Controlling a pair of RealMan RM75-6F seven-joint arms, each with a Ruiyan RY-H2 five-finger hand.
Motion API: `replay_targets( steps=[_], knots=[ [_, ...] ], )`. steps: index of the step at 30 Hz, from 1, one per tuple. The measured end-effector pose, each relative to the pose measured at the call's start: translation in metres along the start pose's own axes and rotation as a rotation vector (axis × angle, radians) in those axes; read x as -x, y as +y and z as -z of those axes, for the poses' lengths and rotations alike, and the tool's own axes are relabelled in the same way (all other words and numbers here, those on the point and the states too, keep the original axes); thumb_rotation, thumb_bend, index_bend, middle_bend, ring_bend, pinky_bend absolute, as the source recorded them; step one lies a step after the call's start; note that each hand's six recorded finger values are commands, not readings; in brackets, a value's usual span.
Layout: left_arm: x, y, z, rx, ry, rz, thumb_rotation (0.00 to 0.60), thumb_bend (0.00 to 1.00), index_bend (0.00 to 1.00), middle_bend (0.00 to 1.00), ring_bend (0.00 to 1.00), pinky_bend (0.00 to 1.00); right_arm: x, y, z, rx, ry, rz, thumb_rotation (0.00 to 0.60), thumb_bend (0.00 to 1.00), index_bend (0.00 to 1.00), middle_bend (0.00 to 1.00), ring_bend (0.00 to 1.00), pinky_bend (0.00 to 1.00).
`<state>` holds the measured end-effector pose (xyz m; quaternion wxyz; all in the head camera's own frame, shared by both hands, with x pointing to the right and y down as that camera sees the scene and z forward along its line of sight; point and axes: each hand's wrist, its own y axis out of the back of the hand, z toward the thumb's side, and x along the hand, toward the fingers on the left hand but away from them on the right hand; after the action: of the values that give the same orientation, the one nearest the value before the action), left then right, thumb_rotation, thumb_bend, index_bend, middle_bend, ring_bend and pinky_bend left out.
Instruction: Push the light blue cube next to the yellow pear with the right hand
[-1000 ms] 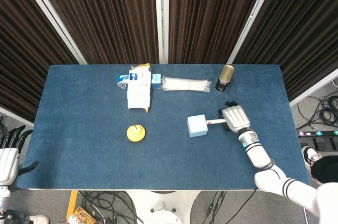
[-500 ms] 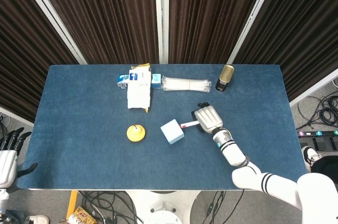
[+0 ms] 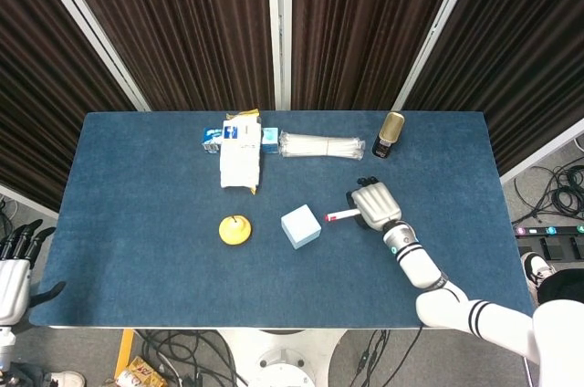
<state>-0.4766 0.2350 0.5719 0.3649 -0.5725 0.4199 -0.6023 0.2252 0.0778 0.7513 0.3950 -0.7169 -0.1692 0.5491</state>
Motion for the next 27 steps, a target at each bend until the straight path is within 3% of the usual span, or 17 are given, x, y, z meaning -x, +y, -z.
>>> replay_targets(
  steps=[21,27],
  knots=[
    [0.010,-0.006,0.012,0.016,0.030,0.008,0.600,0.10,0.22,0.20,0.12,0.18,0.029,0.000,-0.120,-0.032,0.180,-0.014,0.600,0.36,0.59,0.54,0.18,0.19],
    [0.011,-0.007,0.013,0.024,0.033,0.007,0.600,0.10,0.22,0.20,0.12,0.18,0.027,0.002,-0.128,-0.034,0.184,-0.004,0.600,0.36,0.59,0.54,0.18,0.19]
  ],
)
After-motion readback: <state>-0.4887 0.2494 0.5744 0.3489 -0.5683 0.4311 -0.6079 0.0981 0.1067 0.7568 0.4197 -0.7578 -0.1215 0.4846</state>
